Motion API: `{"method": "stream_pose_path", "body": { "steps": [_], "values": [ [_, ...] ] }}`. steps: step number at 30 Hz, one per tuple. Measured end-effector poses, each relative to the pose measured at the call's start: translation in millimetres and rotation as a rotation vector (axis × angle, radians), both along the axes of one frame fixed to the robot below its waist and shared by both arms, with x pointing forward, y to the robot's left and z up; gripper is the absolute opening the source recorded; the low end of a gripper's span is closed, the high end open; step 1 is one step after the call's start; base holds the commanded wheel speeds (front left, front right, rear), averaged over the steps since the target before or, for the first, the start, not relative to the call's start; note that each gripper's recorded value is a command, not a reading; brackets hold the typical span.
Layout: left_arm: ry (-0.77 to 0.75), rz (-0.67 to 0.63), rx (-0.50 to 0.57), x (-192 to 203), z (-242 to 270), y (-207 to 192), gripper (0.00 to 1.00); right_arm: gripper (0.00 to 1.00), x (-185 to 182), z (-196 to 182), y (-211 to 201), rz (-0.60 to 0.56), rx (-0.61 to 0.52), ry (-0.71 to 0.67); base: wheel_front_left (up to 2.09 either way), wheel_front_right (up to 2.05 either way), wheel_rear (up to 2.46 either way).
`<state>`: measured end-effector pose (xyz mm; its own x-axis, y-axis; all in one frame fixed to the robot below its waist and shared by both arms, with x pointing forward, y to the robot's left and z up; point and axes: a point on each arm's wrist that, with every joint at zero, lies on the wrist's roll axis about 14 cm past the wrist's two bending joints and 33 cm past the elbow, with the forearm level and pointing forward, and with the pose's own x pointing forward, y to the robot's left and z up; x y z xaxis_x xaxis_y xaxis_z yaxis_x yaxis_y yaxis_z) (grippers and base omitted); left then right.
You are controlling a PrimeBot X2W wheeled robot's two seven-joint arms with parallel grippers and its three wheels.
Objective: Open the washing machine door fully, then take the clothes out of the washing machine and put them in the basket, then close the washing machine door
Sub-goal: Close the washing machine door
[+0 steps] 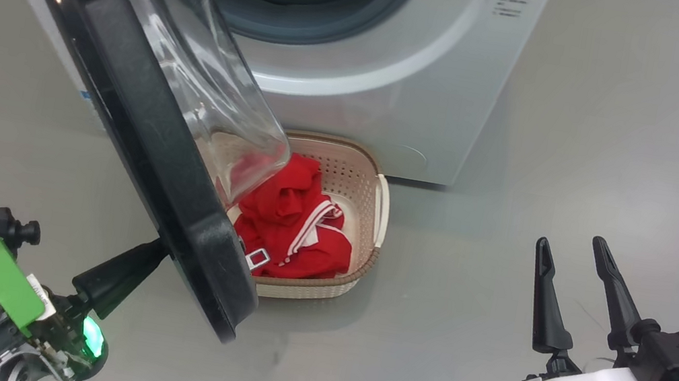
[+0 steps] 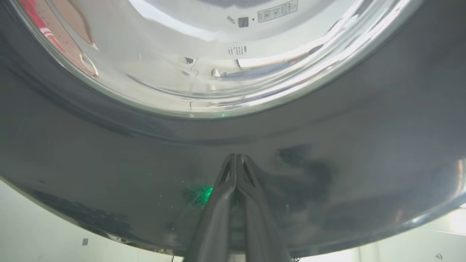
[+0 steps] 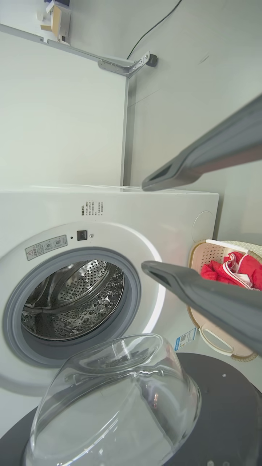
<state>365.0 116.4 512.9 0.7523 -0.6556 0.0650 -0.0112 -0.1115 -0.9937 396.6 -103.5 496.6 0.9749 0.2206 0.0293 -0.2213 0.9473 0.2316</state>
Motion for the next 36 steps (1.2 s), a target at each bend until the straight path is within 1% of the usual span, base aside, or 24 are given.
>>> {"method": "stream_pose_path", "body": {
  "steps": [8, 13, 16, 20, 24, 26, 31, 36],
  "values": [
    [-0.001, -0.038, 0.009, 19, -4, -23, 0.0, 1.0, -7, -2, -24, -0.075, -0.006, 0.007, 0.0, 0.0, 0.0],
    [-0.011, -0.059, -0.007, 28, -1, -37, 0.0, 1.0, -13, -2, -34, -0.109, -0.004, 0.008, 0.0, 0.0, 0.0],
    [-0.03, -0.074, -0.018, 41, 5, -49, 0.0, 1.0, -18, -3, -42, -0.135, -0.008, 0.015, 0.0, 0.0, 0.0],
    [-0.037, -0.075, -0.026, 51, 7, -56, 0.0, 1.0, -21, -4, -48, -0.152, -0.007, 0.02, 0.0, 0.0, 0.0],
    [-0.061, -0.062, -0.009, 68, 11, -61, 0.0, 1.0, -23, -5, -56, -0.177, -0.01, 0.022, 0.0, 0.0, 0.0],
    [-0.085, -0.027, -0.026, 87, 19, -61, 0.0, 1.0, -22, -6, -62, -0.196, -0.009, 0.021, 0.0, 0.0, 0.0],
    [-0.116, 0.01, -0.051, 110, 30, -63, 0.0, 1.0, -21, -8, -67, -0.217, -0.01, 0.03, 0.0, 0.0, 0.0],
    [-0.137, 0.003, -0.054, 132, 34, -74, 0.0, 1.0, -18, -11, -74, -0.236, -0.008, 0.034, 0.0, 0.0, 0.0]
  ]
}}
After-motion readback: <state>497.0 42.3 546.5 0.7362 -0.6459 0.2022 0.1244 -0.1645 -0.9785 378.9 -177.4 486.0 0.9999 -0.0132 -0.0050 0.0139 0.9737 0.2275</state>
